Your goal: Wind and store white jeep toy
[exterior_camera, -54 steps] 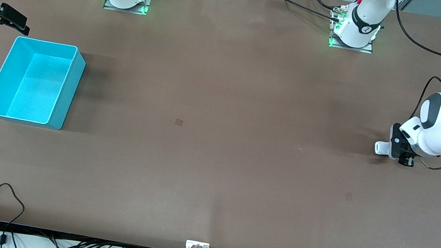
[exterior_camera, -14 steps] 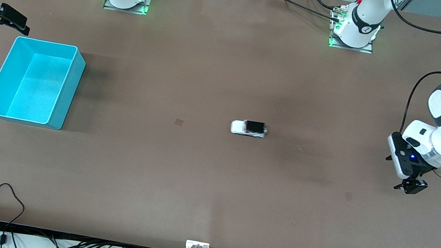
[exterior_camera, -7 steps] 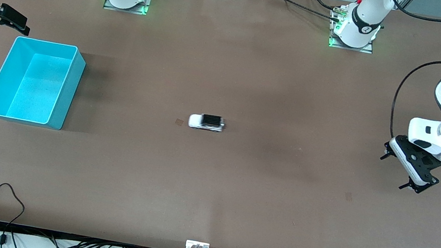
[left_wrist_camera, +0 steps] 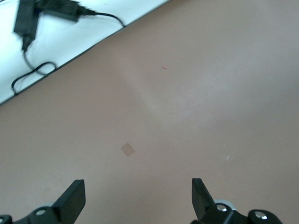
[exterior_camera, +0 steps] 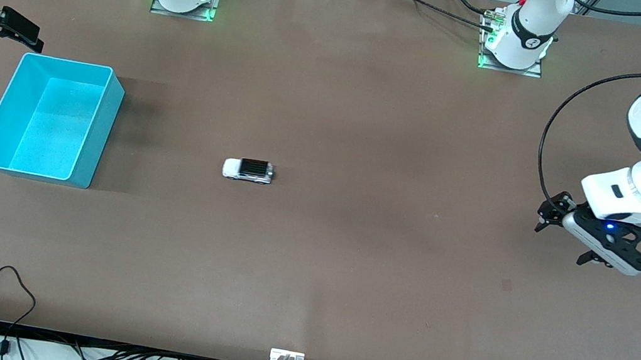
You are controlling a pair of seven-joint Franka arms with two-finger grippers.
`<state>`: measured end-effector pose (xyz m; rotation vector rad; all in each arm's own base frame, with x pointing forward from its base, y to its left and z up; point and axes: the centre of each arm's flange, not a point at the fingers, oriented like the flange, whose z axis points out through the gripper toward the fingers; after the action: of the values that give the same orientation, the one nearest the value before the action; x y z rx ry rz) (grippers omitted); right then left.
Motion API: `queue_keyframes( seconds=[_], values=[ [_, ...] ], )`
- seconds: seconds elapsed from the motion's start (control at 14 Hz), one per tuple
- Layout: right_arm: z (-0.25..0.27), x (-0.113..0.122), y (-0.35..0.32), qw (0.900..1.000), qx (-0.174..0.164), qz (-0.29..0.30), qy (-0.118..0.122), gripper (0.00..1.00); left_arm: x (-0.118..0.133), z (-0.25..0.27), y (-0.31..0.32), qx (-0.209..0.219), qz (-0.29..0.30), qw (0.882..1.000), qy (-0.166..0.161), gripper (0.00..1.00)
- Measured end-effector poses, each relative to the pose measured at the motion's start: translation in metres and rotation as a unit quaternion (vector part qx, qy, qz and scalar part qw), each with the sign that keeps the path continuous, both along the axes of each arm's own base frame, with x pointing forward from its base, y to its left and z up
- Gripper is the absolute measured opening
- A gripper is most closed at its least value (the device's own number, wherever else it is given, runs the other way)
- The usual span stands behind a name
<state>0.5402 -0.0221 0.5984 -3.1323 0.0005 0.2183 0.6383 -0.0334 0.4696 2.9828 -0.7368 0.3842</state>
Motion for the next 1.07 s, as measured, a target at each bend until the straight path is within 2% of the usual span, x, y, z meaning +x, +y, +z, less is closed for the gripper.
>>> queue_keyframes(
  seconds=[0.14,0.29,0.43,0.79,1.07],
  values=[
    [-0.001,0.0,0.0,1.0,0.0,0.0,0.001,1.0,0.0,0.013,0.002,-0.014,0.064,0.998,0.024,1.0],
    [-0.003,0.002,0.001,1.0,0.0,0.001,0.003,1.0,-0.002,0.031,0.004,-0.022,0.122,0.991,0.053,1.0],
    [-0.013,0.006,0.002,1.0,0.001,0.002,0.013,1.0,-0.003,0.046,0.014,-0.022,0.163,0.984,0.069,1.0],
    [-0.063,0.027,0.009,0.998,0.007,0.011,0.057,1.0,-0.012,0.09,0.046,-0.017,0.222,0.969,0.105,1.0],
    [-0.081,0.032,0.015,0.997,0.009,0.02,0.076,1.0,-0.023,0.118,0.037,-0.016,0.262,0.957,0.123,1.0]
  ],
)
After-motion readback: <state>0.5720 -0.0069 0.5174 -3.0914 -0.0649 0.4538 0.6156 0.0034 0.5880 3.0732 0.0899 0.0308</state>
